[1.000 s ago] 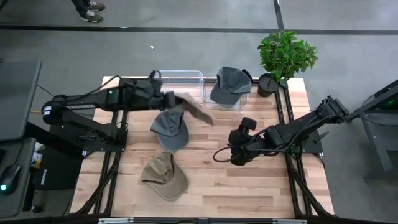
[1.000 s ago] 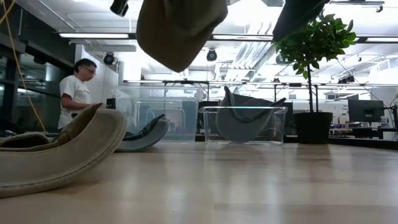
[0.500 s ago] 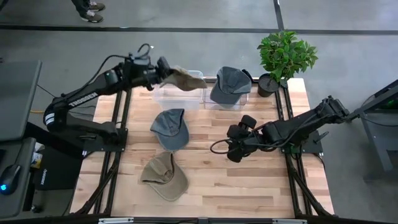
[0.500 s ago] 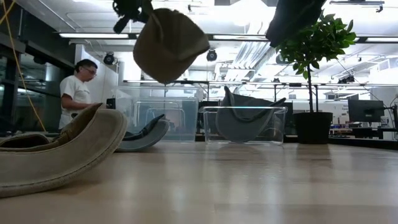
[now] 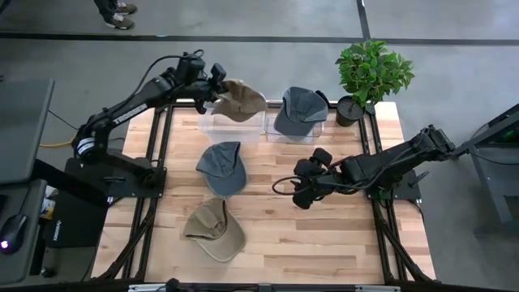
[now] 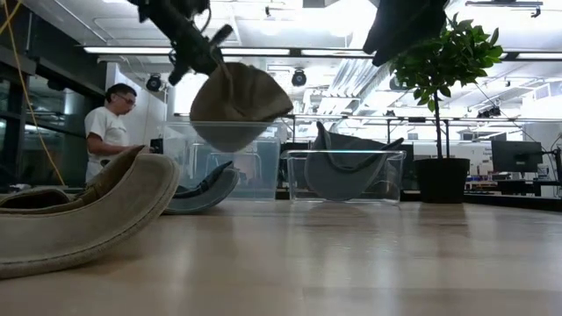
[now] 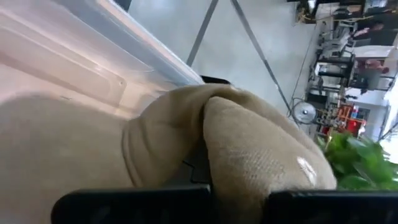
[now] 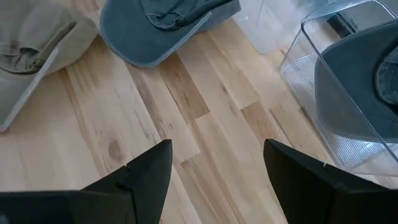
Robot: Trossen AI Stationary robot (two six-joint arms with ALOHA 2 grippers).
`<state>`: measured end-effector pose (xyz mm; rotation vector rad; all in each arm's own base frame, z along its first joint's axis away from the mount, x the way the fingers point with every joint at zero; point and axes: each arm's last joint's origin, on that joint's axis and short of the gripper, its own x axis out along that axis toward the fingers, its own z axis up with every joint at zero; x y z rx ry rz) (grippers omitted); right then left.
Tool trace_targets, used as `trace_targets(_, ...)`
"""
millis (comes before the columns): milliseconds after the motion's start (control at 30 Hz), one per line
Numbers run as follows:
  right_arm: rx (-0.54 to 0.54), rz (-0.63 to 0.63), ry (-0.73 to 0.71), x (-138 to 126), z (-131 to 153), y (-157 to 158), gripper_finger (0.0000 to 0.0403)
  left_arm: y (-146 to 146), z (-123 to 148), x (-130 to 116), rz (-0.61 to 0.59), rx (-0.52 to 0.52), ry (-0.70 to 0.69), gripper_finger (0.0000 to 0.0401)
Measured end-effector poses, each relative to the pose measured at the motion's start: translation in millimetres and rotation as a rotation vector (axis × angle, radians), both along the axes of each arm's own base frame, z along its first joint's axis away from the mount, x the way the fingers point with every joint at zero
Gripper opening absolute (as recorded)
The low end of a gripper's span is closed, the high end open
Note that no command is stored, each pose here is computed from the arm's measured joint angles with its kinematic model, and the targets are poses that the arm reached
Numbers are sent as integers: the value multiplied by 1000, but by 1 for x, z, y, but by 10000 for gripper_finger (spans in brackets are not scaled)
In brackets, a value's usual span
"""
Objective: Pick & Place hat
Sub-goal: Put the top brown cap into the white bin
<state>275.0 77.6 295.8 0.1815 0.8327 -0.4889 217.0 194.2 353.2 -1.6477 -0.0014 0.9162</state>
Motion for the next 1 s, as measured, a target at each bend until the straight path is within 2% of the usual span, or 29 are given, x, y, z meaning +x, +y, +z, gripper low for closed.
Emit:
trace_targets(333, 26, -13, -4, 0, 0, 0, 248, 10, -26, 11, 17, -86, 99, 0)
trace_targets(600, 31, -8, 2, 0, 0, 1, 248, 9, -32, 8, 7, -74, 193, 11)
trace_targets(767, 37, 2, 8, -1, -1, 1, 248, 6, -37, 3, -17, -51, 313, 62)
trace_targets(1000, 42, 6, 11, -1, -1, 1, 248, 6, -37, 3, -94, 28, 377, 187)
